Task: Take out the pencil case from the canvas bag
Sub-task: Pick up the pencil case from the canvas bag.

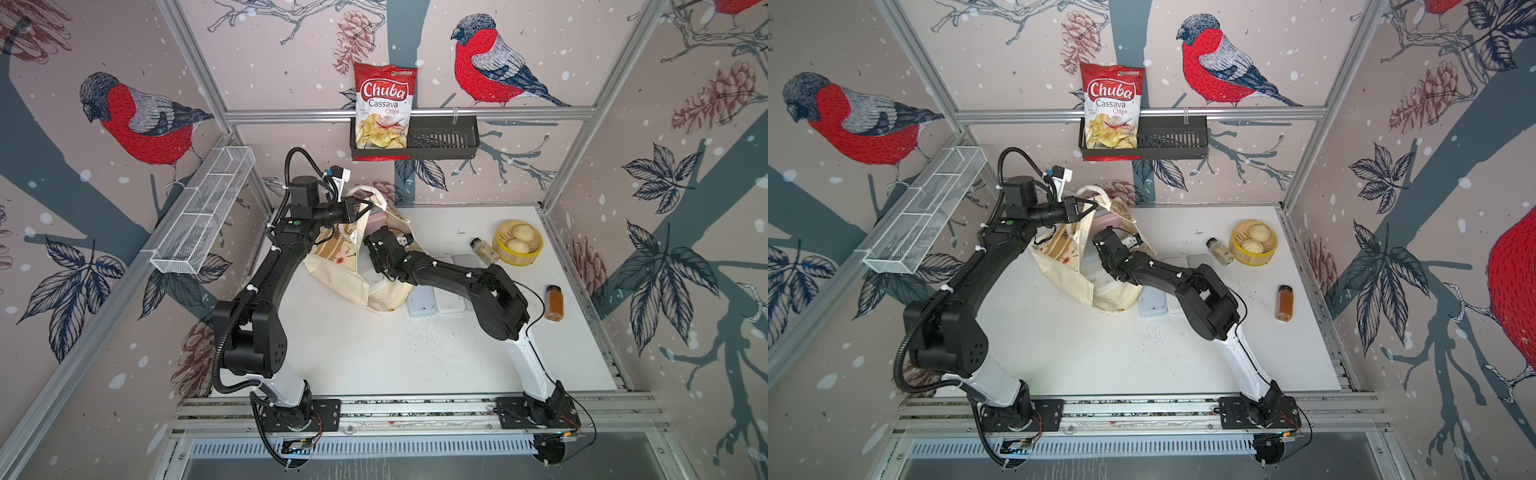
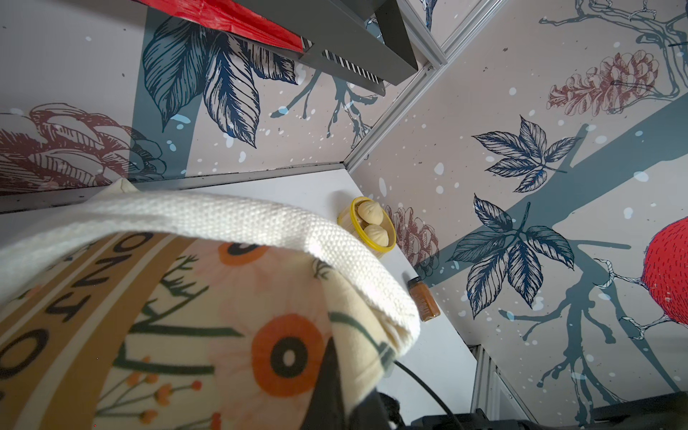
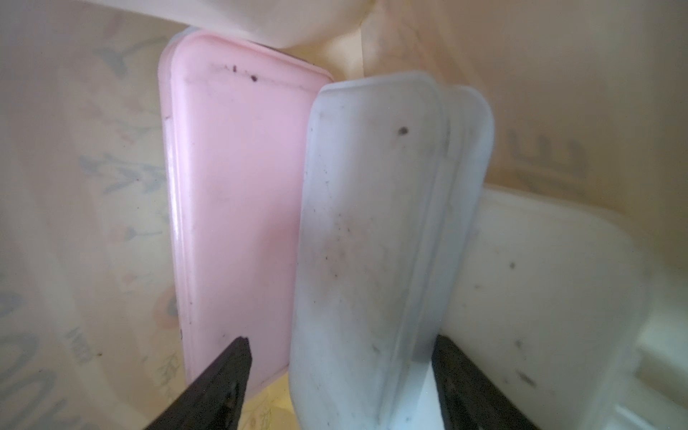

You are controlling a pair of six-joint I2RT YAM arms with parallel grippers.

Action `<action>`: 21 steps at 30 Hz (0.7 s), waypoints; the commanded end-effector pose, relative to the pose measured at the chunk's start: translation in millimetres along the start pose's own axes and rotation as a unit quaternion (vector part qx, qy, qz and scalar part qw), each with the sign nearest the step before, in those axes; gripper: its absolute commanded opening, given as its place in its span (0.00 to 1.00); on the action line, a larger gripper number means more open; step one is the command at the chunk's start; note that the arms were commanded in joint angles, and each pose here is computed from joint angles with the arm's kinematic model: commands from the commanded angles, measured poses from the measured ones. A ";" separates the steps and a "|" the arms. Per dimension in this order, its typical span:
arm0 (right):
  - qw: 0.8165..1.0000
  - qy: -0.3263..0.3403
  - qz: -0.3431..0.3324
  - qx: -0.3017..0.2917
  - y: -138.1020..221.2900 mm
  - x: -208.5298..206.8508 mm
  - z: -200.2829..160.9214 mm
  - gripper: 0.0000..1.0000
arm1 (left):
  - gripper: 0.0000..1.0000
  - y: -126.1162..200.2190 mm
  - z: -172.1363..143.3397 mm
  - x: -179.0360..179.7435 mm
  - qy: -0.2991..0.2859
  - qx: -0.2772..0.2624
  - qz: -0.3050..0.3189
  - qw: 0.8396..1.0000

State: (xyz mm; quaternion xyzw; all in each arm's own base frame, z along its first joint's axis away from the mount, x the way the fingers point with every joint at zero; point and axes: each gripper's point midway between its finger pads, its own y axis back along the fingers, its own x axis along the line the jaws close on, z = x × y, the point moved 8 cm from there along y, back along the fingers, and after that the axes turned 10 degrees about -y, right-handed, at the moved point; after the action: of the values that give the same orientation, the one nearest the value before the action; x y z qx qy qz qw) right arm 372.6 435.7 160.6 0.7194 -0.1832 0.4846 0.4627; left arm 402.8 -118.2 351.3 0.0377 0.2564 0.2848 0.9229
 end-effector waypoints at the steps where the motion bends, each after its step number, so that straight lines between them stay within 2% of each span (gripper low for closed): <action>1: 0.999 -0.019 0.027 0.030 2.6 0.2 -3.9 0.79 | 0.00 3.5 14.1 -15.1 -0.041 -0.021 -0.034 0.998; 12: 0.985 -0.014 0.162 0.058 27.3 26.6 -3.2 0.74 | 0.00 1.4 12.3 -12.6 -0.037 -0.018 -0.033 0.999; 21: 0.989 -0.014 0.138 0.053 23.0 23.5 -2.5 0.74 | 0.00 1.2 12.3 -12.0 -0.038 -0.018 -0.031 0.999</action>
State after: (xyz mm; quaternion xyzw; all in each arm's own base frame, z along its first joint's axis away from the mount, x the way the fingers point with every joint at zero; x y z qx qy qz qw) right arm 362.3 429.5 182.8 0.7206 -0.2465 0.5347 0.3661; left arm 402.8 -118.3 351.3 0.0388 0.2542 0.2858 0.9231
